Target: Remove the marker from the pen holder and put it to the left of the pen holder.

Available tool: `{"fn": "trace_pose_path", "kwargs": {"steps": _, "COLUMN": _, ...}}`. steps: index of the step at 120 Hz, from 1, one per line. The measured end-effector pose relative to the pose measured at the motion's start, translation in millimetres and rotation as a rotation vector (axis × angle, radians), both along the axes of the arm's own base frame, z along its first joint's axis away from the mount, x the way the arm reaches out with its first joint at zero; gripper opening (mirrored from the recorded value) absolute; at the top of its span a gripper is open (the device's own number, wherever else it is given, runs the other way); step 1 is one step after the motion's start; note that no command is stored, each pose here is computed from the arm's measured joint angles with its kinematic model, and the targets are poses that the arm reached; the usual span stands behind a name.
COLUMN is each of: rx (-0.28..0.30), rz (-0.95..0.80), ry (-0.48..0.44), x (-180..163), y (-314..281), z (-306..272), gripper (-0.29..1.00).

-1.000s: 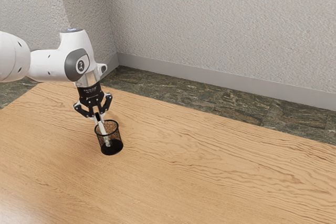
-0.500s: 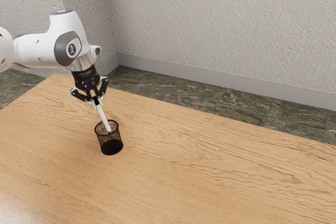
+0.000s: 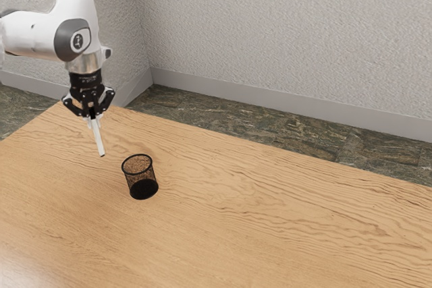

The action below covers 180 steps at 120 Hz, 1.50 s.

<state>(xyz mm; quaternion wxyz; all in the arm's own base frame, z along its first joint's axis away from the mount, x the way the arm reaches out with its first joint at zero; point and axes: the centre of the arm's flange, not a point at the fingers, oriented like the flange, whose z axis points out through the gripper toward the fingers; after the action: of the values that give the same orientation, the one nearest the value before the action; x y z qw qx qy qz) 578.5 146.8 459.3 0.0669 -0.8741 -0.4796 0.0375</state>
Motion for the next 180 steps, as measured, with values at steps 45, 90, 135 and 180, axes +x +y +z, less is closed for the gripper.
{"fn": "trace_pose_path", "kwargs": {"steps": 45, "rx": 0.082, "rz": 0.096, "ry": 0.298, "x": 2.4, "y": 30.5, "z": -83.0, "gripper": -0.04}}
{"fn": "trace_pose_path", "kwargs": {"steps": 90, "rx": 0.085, "rz": 0.169, "ry": 0.479, "x": 5.0, "y": 45.3, "z": -138.8, "gripper": -0.05}}
{"fn": "trace_pose_path", "kwargs": {"steps": 135, "rx": 0.055, "rz": 0.195, "ry": 0.481, "x": 6.7, "y": 46.2, "z": -143.1, "gripper": 0.47}}
{"fn": "trace_pose_path", "kwargs": {"steps": 180, "rx": -0.066, "rz": 0.152, "ry": 0.269, "x": 11.8, "y": 37.6, "z": -54.2, "gripper": 0.66}}
